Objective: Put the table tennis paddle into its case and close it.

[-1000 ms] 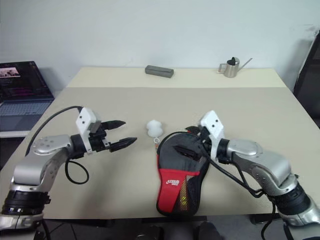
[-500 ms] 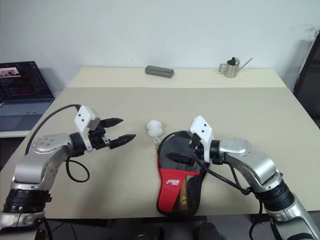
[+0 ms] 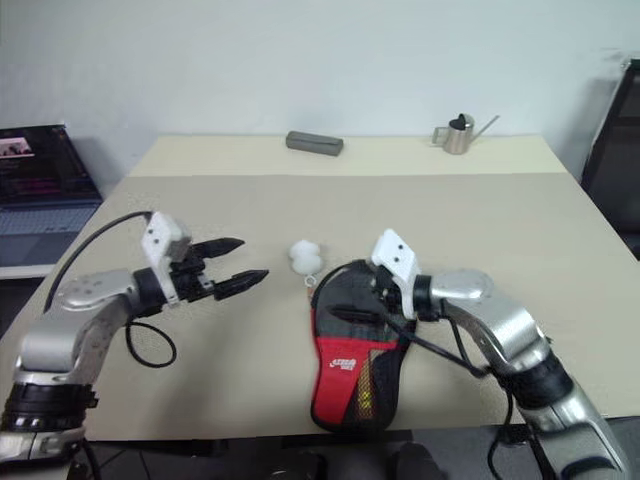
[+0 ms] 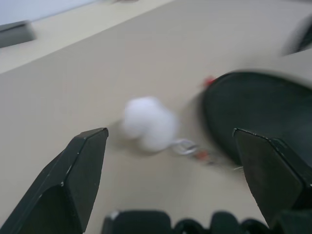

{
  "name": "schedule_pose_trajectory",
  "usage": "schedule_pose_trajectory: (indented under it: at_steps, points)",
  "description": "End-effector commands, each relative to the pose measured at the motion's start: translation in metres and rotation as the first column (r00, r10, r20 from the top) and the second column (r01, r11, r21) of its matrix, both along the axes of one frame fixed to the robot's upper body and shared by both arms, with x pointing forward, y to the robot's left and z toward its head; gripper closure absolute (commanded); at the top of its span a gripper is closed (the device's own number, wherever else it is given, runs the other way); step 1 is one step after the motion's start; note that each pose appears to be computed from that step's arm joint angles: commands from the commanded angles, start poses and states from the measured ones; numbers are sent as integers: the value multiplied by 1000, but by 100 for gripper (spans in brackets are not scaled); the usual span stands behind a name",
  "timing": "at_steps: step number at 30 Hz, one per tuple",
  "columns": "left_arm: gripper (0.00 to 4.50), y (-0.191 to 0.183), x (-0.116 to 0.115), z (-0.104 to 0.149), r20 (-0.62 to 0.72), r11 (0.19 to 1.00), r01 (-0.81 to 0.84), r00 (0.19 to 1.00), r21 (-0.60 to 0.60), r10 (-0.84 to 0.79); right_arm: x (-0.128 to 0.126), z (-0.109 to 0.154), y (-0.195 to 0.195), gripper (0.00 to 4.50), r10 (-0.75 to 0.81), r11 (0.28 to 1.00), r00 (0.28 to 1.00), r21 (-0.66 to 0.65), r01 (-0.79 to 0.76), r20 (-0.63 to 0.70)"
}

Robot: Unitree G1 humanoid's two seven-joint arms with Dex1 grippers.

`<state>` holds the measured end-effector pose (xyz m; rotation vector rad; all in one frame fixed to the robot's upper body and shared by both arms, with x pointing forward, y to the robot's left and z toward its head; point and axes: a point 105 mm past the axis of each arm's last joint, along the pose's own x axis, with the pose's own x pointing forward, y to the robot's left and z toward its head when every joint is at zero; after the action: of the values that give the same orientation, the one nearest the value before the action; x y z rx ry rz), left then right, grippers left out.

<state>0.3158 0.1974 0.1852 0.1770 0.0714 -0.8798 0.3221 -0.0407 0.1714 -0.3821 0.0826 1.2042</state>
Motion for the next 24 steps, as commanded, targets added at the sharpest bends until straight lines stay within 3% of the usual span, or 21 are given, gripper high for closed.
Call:
schedule_pose_trajectory:
  at_steps: [1,12,24]
  points:
    - [0,0,-14,26,59,998,57,997,-25,-56,6,8,4,7,37,999,996,-20,-36,81]
    - [0,-1,-18,32,52,994,93,995,-50,-90,5,16,2,7,54,998,996,27,-56,64]
    - [0,2,-22,35,48,992,121,992,-35,-120,1,-19,2,7,86,994,996,-69,-87,-17]
